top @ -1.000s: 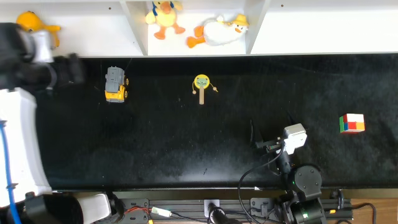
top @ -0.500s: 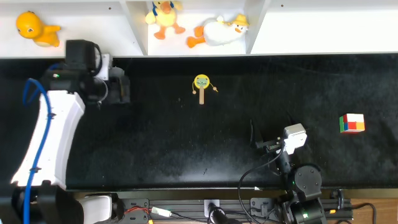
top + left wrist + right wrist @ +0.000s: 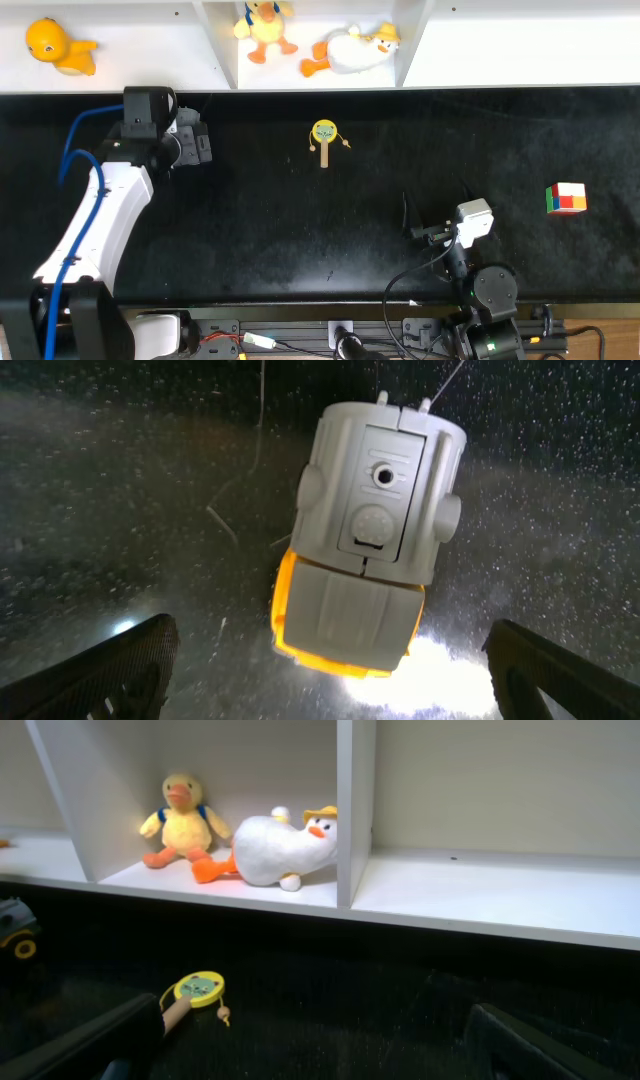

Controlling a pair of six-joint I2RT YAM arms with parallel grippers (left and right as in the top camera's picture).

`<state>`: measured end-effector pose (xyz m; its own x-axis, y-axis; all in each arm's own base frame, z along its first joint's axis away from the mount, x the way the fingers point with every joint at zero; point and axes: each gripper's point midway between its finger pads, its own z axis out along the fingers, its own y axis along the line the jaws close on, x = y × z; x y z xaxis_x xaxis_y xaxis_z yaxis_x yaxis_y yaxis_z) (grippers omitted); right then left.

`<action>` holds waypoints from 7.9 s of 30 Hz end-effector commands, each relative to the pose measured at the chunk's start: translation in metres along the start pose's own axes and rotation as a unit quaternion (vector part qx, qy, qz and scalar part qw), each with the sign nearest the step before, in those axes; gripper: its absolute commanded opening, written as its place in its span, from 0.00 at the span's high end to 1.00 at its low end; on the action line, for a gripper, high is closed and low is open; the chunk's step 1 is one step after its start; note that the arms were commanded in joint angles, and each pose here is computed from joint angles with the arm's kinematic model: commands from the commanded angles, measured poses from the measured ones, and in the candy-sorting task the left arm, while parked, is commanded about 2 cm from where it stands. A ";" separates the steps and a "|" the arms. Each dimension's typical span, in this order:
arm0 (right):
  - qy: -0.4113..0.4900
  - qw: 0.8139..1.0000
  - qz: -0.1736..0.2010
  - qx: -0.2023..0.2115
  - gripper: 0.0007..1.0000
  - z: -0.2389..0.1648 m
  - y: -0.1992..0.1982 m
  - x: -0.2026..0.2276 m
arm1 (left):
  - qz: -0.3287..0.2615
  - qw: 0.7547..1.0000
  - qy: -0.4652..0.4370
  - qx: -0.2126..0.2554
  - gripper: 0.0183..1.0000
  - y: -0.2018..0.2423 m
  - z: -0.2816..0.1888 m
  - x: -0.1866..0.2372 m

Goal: Store Toys

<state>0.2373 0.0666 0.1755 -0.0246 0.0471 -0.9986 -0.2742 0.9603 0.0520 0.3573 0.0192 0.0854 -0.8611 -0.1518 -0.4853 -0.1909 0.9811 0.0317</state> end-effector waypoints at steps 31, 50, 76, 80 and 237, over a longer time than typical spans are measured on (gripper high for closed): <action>0.001 1.000 0.004 0.006 0.00 0.000 -0.003 0.004 | -0.002 1.000 0.016 0.016 0.60 -0.008 0.035 0.021; 0.001 1.000 0.004 0.006 0.00 0.000 -0.003 0.004 | 0.019 0.995 -0.093 0.013 0.98 -0.002 -0.048 -0.049; 0.001 1.000 0.004 0.006 0.00 0.000 -0.003 0.004 | 0.033 0.989 -0.139 0.027 0.98 0.011 -0.002 -0.135; 0.001 1.000 0.004 0.006 0.00 0.000 -0.003 0.004 | 0.024 0.989 -0.143 0.028 0.98 0.011 0.005 -0.138; 0.054 0.934 0.333 -0.120 0.00 -0.005 0.044 0.005 | -0.128 0.871 -0.469 0.068 0.00 0.055 -0.114 0.061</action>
<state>0.2291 0.0894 0.1773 -0.2751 0.6093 -0.7437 -0.3013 0.6799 0.6685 0.2406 0.0524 0.1559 -0.0318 -0.2509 -0.9675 -0.2176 0.9465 -0.2383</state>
